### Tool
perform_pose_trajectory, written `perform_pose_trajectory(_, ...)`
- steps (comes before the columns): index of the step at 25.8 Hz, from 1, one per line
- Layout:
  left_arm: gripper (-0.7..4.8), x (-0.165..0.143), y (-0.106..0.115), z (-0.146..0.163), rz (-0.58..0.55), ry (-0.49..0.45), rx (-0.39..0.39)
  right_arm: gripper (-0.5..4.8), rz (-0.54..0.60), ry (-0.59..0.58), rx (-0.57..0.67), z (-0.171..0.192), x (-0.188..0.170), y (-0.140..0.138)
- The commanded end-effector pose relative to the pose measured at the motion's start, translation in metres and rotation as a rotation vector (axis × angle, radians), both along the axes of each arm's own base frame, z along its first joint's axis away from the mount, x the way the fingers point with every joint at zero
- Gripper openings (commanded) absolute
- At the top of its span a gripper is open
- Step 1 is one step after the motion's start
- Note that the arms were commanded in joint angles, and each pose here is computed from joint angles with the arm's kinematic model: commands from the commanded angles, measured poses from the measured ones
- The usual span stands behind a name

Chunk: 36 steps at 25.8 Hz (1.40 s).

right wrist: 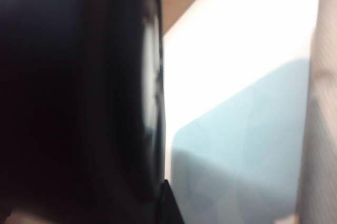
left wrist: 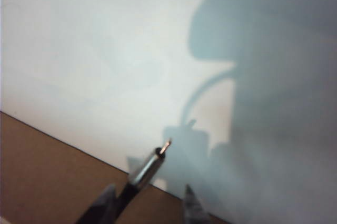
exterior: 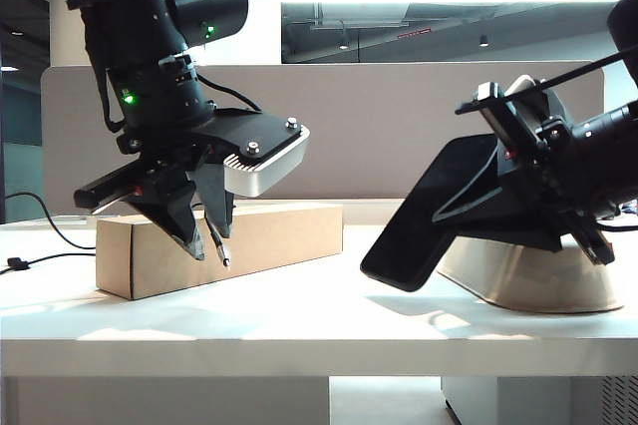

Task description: Pick up the charging cable and the phone, plug the charging cable into the charging port on the phone, and finally place them back on the table.

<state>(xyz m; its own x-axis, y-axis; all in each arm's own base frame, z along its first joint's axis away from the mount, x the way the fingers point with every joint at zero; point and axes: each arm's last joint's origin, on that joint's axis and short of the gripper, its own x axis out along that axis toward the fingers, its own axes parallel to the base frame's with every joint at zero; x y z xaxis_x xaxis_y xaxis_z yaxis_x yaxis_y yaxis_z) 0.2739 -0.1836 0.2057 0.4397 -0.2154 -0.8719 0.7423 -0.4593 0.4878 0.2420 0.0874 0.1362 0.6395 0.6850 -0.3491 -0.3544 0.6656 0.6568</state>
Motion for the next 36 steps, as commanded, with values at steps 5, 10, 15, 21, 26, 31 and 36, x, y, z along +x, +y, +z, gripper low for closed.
perform_pose_trajectory(5, 1.43, 0.003, -0.002, -0.012, 0.001, 0.025, 0.03, -0.08, 0.009, -0.04, 0.007, 0.005, 0.002, 0.001)
perform_pose_trajectory(10, 1.43, 0.004, -0.004, -0.017, -0.004, 0.023, 0.056, -0.08, 0.008, -0.04, 0.007, 0.005, 0.002, 0.001)
perform_pose_trajectory(15, 1.43, 0.004, -0.009, -0.015, -0.021, -0.057, 0.127, -0.08, 0.008, -0.04, 0.007, 0.005, 0.002, 0.001)
perform_pose_trajectory(21, 1.43, 0.004, -0.01, -0.015, -0.029, -0.062, 0.122, -0.08, 0.008, -0.038, 0.007, 0.005, 0.002, 0.001)
perform_pose_trajectory(26, 1.43, 0.001, -0.011, -0.016, -0.042, -0.041, 0.13, -0.08, 0.008, -0.038, 0.007, 0.005, 0.002, 0.001)
perform_pose_trajectory(31, 1.43, -0.003, -0.014, -0.017, -0.099, -0.031, 0.152, -0.08, 0.008, -0.037, 0.007, 0.005, 0.002, 0.001)
perform_pose_trajectory(36, 1.43, -0.003, -0.014, -0.017, -0.104, -0.032, 0.154, -0.08, 0.008, -0.035, 0.006, 0.005, 0.002, 0.001)
